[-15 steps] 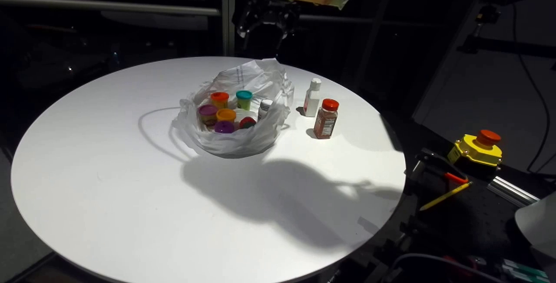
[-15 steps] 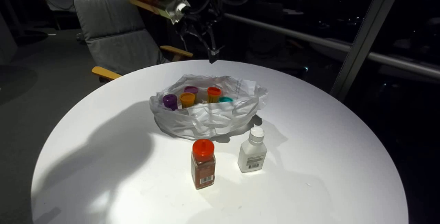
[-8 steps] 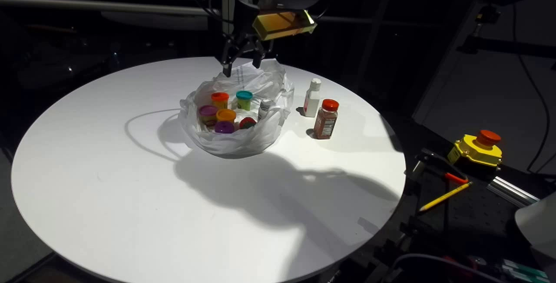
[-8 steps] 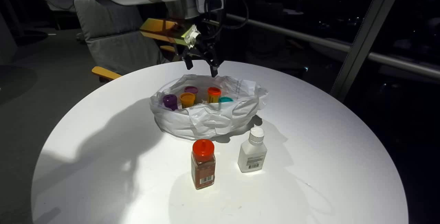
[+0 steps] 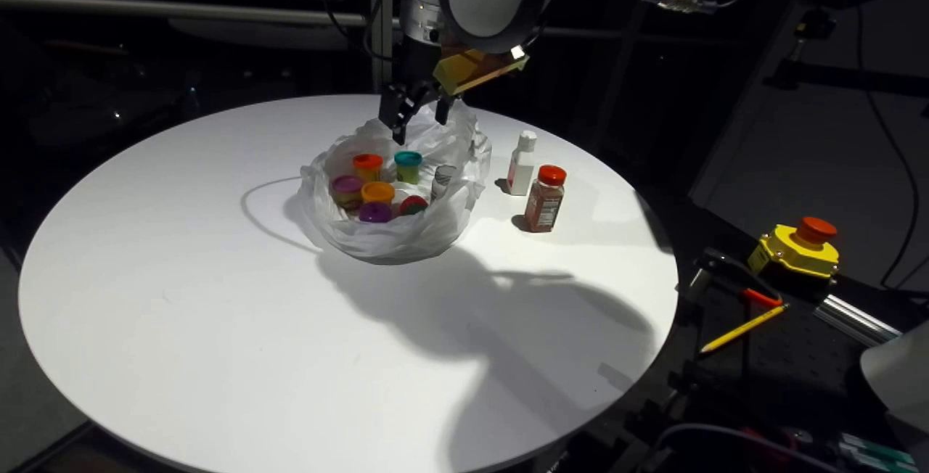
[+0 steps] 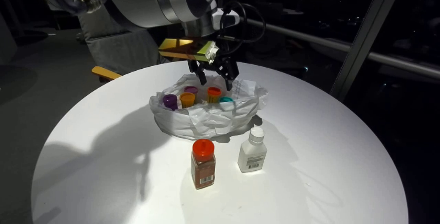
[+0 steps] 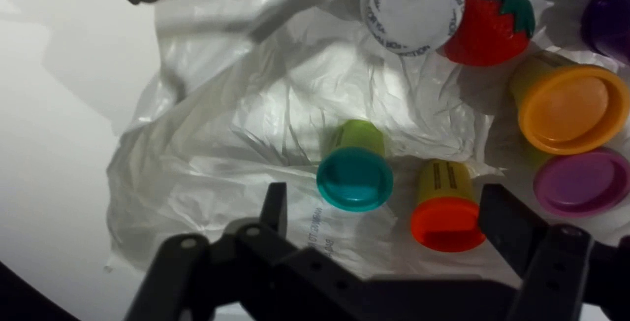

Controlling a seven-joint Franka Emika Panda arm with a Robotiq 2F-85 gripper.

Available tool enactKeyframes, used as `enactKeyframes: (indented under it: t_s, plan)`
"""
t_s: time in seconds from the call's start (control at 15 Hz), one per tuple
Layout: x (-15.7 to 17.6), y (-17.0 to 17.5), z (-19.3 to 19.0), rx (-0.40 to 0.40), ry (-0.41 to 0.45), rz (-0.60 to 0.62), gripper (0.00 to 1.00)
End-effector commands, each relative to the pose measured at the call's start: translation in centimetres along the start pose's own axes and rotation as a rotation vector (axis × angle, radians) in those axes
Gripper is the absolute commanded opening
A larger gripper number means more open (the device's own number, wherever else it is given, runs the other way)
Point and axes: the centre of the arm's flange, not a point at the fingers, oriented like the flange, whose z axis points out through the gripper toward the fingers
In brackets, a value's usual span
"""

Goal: Remove the contents in the plastic bag and put them on the table.

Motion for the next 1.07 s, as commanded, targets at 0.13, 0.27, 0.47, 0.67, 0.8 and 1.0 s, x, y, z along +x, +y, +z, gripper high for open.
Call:
enactKeyframes:
  t_s: [0.13, 0.27, 0.47, 0.67, 0.8, 1.0]
  plan:
    - [-0.5, 1.4, 1.0, 0.062, -0.097, -0.055, 1.0]
    - [-1.0, 1.3, 1.4, 0.062, -0.143, -0.088, 1.0]
    - [-1.5, 1.2, 1.8, 0.051, -0.188, -0.116, 1.0]
    - [-1.8, 0.7, 2.1, 0.07, -0.212, -0.144, 1.0]
    - [-1.8, 0.0, 2.5, 0.092, -0.228, -0.158, 1.0]
    - [-2.2, -0.6, 2.9, 0.106, -0.253, -0.166, 1.0]
